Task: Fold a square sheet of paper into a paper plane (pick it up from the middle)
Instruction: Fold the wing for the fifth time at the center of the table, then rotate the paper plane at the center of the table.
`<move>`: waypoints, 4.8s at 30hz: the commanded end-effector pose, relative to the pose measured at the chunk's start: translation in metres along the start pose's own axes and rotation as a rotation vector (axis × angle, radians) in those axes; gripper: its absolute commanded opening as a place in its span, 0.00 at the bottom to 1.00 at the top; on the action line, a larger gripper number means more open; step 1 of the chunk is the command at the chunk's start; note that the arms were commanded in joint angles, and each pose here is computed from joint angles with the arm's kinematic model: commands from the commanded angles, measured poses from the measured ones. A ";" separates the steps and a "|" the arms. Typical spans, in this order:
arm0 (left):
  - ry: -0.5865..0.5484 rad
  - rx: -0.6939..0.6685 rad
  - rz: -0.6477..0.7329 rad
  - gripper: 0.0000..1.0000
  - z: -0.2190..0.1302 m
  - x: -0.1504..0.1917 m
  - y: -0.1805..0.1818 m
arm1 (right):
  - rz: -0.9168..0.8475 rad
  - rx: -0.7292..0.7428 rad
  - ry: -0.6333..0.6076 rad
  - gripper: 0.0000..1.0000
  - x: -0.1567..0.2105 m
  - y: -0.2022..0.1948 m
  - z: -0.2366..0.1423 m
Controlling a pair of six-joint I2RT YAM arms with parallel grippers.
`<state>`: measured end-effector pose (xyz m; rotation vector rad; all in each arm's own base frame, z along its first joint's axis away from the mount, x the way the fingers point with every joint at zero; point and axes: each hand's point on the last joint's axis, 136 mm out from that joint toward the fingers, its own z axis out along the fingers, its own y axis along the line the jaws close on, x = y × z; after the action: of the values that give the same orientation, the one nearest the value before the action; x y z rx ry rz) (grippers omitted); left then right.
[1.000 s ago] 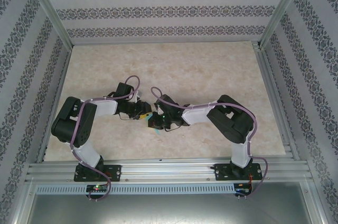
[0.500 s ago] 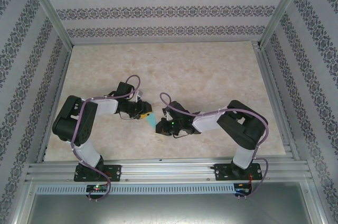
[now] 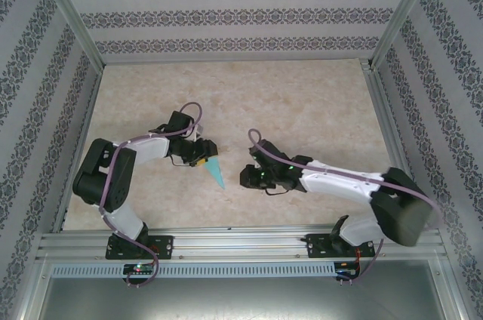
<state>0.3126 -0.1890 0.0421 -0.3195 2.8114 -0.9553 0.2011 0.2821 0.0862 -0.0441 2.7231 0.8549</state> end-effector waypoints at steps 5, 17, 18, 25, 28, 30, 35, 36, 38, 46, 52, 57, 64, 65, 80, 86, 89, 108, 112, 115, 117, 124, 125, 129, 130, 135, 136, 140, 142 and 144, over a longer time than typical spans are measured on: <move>-0.167 -0.407 -0.017 0.70 -0.081 -0.002 0.013 | 0.121 0.106 -0.404 0.73 -0.057 -0.043 -0.049; -0.028 -0.712 0.077 0.83 -0.042 0.018 -0.005 | 0.172 -0.032 -0.362 0.92 -0.070 -0.037 -0.030; -0.012 -0.738 0.093 0.83 -0.038 0.018 -0.006 | 0.173 -0.031 -0.346 0.92 -0.069 -0.036 -0.026; 0.052 -0.886 0.144 0.83 -0.019 0.019 0.003 | 0.207 -0.058 -0.302 0.93 -0.063 -0.034 -0.011; 0.064 -0.910 0.150 0.82 -0.018 0.020 0.008 | 0.200 -0.068 -0.289 0.93 -0.063 -0.030 -0.007; 0.067 -0.914 0.150 0.78 -0.019 0.021 0.009 | 0.193 -0.070 -0.283 0.93 -0.064 -0.028 -0.006; 0.023 -0.885 0.140 0.64 -0.031 0.021 0.006 | 0.175 -0.086 -0.238 0.93 -0.064 -0.018 0.004; 0.016 -0.880 0.140 0.62 -0.033 0.021 0.006 | 0.171 -0.089 -0.227 0.93 -0.063 -0.016 0.007; -0.005 -0.874 0.137 0.55 -0.039 0.022 0.007 | 0.160 -0.101 -0.205 0.93 -0.063 -0.009 0.012; -0.077 -0.808 0.097 0.42 -0.052 0.027 0.018 | 0.087 -0.183 -0.085 0.84 -0.057 0.025 0.044; -0.108 -0.758 0.060 0.34 -0.054 0.027 0.028 | 0.038 -0.218 0.004 0.68 -0.050 0.045 0.072; -0.176 -0.659 0.041 0.46 -0.064 0.017 0.015 | 0.074 -0.164 -0.010 0.65 -0.054 0.030 0.079; -0.123 -0.503 -0.086 0.80 -0.055 -0.013 0.006 | 0.103 -0.128 -0.053 0.65 -0.058 0.017 0.071; -0.097 -0.502 -0.093 0.80 -0.051 -0.015 0.006 | 0.105 -0.127 -0.054 0.65 -0.058 0.016 0.071; 0.024 -0.567 -0.178 0.69 -0.035 -0.004 0.033 | 0.081 -0.165 0.018 0.66 -0.047 0.029 0.089; -0.002 -0.547 -0.171 0.59 -0.044 -0.001 0.036 | 0.046 -0.196 0.047 0.66 -0.045 0.040 0.096; 0.010 -0.550 -0.176 0.54 -0.043 0.002 0.041 | 0.028 -0.205 0.061 0.66 -0.044 0.045 0.099; 0.010 -0.579 -0.165 0.37 -0.049 0.017 0.058 | -0.075 -0.210 0.126 0.63 -0.037 0.060 0.111; 0.007 -0.579 -0.165 0.37 -0.049 0.017 0.059 | -0.099 -0.204 0.142 0.63 -0.035 0.064 0.115; 0.007 -0.579 -0.164 0.37 -0.049 0.017 0.059 | -0.109 -0.211 0.157 0.63 -0.034 0.067 0.118; 0.007 -0.578 -0.164 0.37 -0.049 0.017 0.059 | -0.116 -0.217 0.164 0.62 -0.032 0.070 0.118; 0.009 -0.578 -0.163 0.37 -0.049 0.018 0.060 | -0.164 -0.209 0.162 0.59 -0.030 0.073 0.115; 0.010 -0.579 -0.164 0.37 -0.049 0.018 0.060 | -0.170 -0.189 0.149 0.60 -0.033 0.071 0.113; 0.012 -0.590 -0.163 0.34 -0.050 0.021 0.064 | -0.190 -0.160 0.087 0.62 -0.050 0.070 0.099; 0.012 -0.591 -0.165 0.34 -0.049 0.022 0.065 | -0.200 -0.160 0.083 0.63 -0.053 0.070 0.097; 0.019 -0.582 -0.169 0.34 -0.047 0.024 0.066 | -0.205 -0.149 0.087 0.65 -0.060 0.067 0.102; 0.019 -0.583 -0.168 0.34 -0.047 0.024 0.066 | -0.207 -0.154 0.087 0.65 -0.061 0.069 0.104; 0.015 -0.582 -0.165 0.34 -0.047 0.023 0.065 | -0.206 -0.174 0.111 0.65 -0.062 0.075 0.111; 0.015 -0.583 -0.165 0.34 -0.048 0.023 0.065 | -0.201 -0.180 0.124 0.65 -0.061 0.076 0.116; 0.016 -0.585 -0.165 0.34 -0.047 0.023 0.066 | -0.197 -0.185 0.134 0.66 -0.059 0.076 0.119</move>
<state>0.2635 -0.1168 0.0304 -0.6387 3.0938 -0.1034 0.2797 0.4028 0.0556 -0.3881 2.6851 1.0514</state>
